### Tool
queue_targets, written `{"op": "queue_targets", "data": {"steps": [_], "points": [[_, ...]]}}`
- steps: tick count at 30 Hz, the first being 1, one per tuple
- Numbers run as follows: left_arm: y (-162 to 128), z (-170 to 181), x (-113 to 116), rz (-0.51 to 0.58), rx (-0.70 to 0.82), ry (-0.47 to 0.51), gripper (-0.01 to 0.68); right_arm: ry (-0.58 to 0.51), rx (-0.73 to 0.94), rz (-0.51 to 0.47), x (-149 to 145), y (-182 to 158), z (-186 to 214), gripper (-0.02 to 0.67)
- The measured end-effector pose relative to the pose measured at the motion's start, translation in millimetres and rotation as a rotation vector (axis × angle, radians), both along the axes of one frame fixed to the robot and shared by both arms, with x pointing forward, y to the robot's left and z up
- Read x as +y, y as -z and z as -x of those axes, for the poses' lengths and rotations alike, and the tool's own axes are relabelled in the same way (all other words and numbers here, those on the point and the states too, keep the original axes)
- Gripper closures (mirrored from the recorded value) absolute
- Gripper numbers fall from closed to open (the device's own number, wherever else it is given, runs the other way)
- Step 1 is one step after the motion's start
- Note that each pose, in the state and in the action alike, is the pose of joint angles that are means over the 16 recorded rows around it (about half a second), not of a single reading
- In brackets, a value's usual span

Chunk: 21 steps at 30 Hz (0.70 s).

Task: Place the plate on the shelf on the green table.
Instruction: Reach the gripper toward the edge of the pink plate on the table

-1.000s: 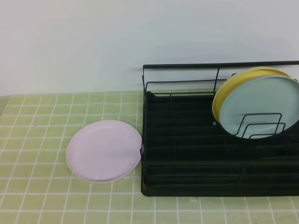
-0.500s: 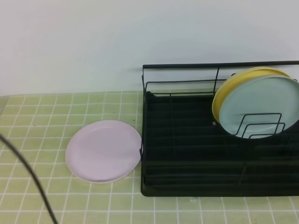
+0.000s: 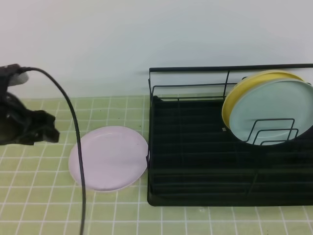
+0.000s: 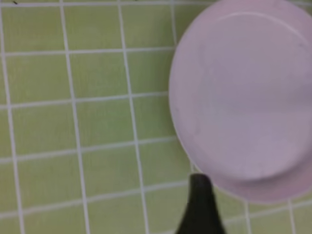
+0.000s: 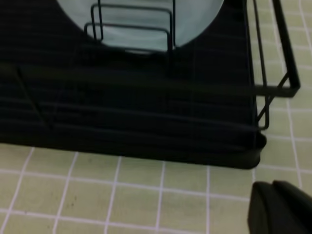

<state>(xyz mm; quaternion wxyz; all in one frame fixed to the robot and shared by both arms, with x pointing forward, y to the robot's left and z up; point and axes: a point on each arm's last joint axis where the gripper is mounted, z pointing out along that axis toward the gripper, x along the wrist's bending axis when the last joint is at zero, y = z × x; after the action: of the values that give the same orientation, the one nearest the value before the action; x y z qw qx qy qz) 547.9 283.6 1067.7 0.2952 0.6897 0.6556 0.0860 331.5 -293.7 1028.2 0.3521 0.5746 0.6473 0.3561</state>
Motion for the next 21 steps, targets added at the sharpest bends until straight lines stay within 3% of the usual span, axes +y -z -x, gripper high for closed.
{"op": "queue_targets", "data": {"steps": [3, 6, 21], "points": [[13.4, -24.3, -1.1, 0.025, 0.039, 0.005, 0.203, -0.005, 0.034, -0.006, 0.6, 2.1, 0.5, 0.650], [28.7, -44.4, -1.3, 0.041, 0.071, -0.002, 0.186, -0.007, 0.049, -0.007, 0.8, 3.1, 1.2, 0.650], [100.6, -86.7, -13.7, 0.063, 0.173, 0.001, 0.284, -0.002, 0.014, -0.007, 0.4, 0.4, -0.5, 0.650]]}}
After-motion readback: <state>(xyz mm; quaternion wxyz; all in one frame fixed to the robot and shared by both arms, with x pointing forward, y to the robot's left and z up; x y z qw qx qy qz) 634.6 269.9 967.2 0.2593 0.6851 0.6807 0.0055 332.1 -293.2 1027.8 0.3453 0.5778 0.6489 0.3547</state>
